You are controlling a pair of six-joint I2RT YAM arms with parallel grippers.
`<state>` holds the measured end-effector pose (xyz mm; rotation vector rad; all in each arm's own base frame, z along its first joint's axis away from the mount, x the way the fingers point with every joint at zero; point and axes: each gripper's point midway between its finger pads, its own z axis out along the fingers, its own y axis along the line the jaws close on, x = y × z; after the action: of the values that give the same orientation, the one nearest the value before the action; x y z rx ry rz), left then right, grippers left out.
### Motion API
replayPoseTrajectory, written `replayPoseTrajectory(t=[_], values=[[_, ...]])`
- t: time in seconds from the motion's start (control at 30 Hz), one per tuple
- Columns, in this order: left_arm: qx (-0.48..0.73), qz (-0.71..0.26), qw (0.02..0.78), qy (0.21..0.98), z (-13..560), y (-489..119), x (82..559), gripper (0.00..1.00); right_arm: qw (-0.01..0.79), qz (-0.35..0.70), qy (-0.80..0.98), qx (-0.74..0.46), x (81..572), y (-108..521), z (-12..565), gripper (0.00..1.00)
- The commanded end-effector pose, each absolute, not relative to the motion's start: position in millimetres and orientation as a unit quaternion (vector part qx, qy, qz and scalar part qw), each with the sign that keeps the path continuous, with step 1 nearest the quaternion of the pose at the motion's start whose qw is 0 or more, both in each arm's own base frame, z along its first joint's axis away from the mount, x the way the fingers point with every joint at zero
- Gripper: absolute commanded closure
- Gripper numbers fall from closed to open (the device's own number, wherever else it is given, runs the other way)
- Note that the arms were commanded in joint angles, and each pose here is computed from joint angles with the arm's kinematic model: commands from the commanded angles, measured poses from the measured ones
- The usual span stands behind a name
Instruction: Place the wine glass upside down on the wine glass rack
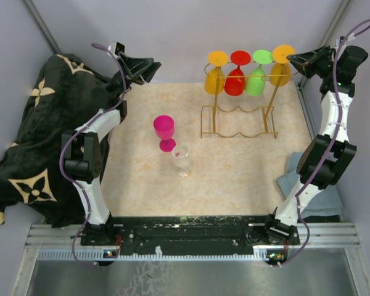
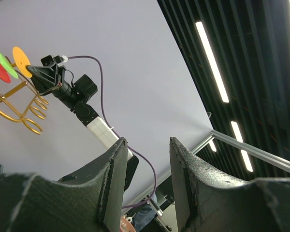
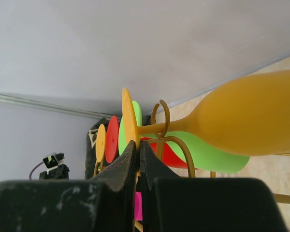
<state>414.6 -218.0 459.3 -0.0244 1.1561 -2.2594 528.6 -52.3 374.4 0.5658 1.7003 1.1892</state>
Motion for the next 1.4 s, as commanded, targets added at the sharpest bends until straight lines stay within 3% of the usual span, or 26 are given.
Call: replayPoseTrajectory(t=[0.0, 0.23, 1.03, 1.37], values=[[0.034, -0.852, 0.318, 0.416, 482, -214, 388, 0.54, 0.506, 0.474, 0.689, 0.213, 514, -53, 400, 0.96], [0.033, -0.852, 0.317, 0.416, 481, -214, 389, 0.54, 0.509, 0.471, 0.687, 0.216, 511, -55, 405, 0.78], [0.029, -0.85, 0.311, 0.423, 470, -215, 392, 0.54, 0.529, 0.463, 0.68, 0.207, 461, -45, 427, 0.77], [0.025, -0.814, 0.318, 0.485, 445, -216, 406, 0.55, 0.547, 0.474, 0.664, 0.185, 425, -25, 457, 0.76]])
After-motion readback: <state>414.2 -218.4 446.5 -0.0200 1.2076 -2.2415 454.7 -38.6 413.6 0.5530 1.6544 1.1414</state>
